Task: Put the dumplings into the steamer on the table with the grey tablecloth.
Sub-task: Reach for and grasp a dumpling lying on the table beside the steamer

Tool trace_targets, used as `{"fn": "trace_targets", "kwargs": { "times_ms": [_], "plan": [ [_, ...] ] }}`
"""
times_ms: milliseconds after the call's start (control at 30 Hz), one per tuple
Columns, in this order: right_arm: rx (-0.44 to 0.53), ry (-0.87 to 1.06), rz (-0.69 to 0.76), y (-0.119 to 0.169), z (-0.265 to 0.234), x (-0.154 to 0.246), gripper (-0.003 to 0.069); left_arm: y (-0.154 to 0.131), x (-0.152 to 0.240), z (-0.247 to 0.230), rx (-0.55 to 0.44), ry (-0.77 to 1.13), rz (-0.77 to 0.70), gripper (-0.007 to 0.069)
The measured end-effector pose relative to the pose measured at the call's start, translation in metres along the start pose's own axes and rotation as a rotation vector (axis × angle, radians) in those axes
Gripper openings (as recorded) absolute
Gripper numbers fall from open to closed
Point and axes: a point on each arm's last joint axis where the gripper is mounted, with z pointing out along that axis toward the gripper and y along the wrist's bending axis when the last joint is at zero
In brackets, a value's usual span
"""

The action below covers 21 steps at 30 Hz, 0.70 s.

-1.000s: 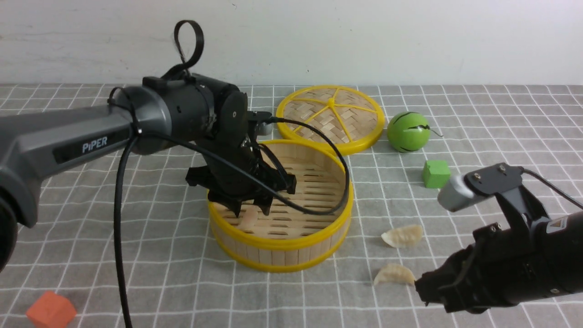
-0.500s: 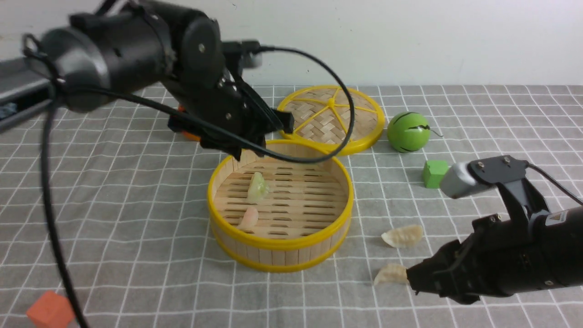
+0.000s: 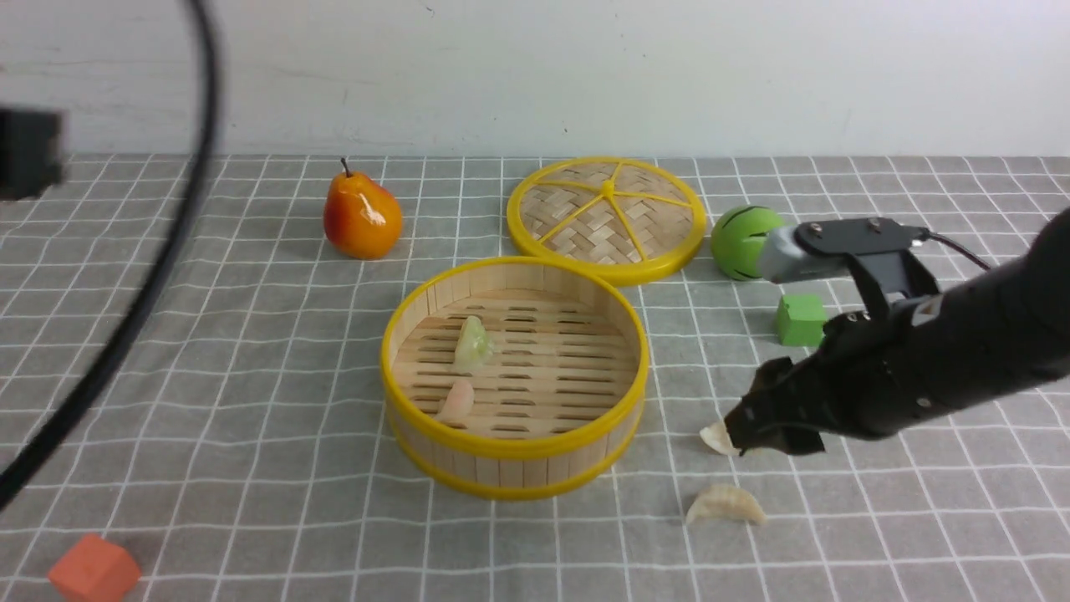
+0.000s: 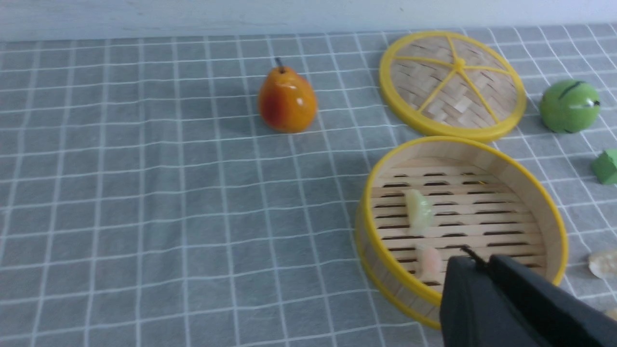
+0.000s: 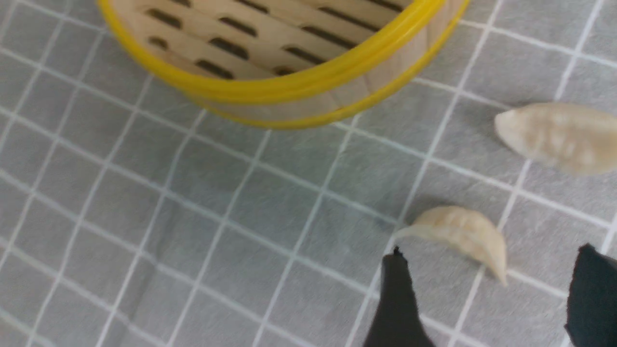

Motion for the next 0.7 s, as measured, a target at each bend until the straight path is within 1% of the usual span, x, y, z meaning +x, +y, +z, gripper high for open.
{"fn": "trace_targets", "kwargs": {
  "times_ms": [67, 133, 200, 267, 367, 433, 500, 600, 633, 700],
  "plan": [
    [0.049, -0.002, 0.031, -0.007, 0.018, -0.015, 0.0452, 0.023, 0.037, -0.020, -0.048, -0.090, -0.102, 0.0026],
    [0.081, 0.006, 0.061, -0.013, 0.036, -0.025, 0.0452, 0.041, 0.064, -0.036, -0.094, -0.182, -0.161, 0.0026],
    [0.107, 0.029, 0.097, -0.018, 0.050, -0.031, 0.0452, 0.052, 0.087, -0.037, -0.129, -0.198, -0.191, 0.0026],
    [0.154, 0.079, 0.160, -0.025, 0.067, -0.033, 0.0453, 0.061, 0.112, -0.038, -0.162, -0.190, -0.218, 0.0026],
    [0.234, 0.127, 0.224, -0.034, 0.079, -0.031, 0.0453, 0.065, 0.135, -0.032, -0.172, -0.133, -0.232, 0.0026],
    [0.264, 0.141, 0.258, -0.039, 0.087, -0.029, 0.0453, 0.064, 0.142, -0.028, -0.160, -0.100, -0.231, 0.0026],
    [0.269, 0.147, 0.293, -0.042, 0.097, -0.026, 0.0453, 0.063, 0.147, -0.026, -0.148, -0.076, -0.224, 0.0026],
    [0.249, 0.134, 0.332, -0.043, 0.110, -0.025, 0.0453, 0.062, 0.153, -0.023, -0.137, -0.046, -0.195, 0.0026],
    [0.233, 0.112, 0.327, -0.043, 0.113, -0.027, 0.0452, 0.061, 0.157, -0.019, -0.137, -0.030, -0.157, 0.0026],
    [0.221, 0.097, 0.297, -0.043, 0.115, -0.028, 0.0442, 0.061, 0.162, -0.015, -0.132, -0.025, -0.132, 0.0026]
  ]
}}
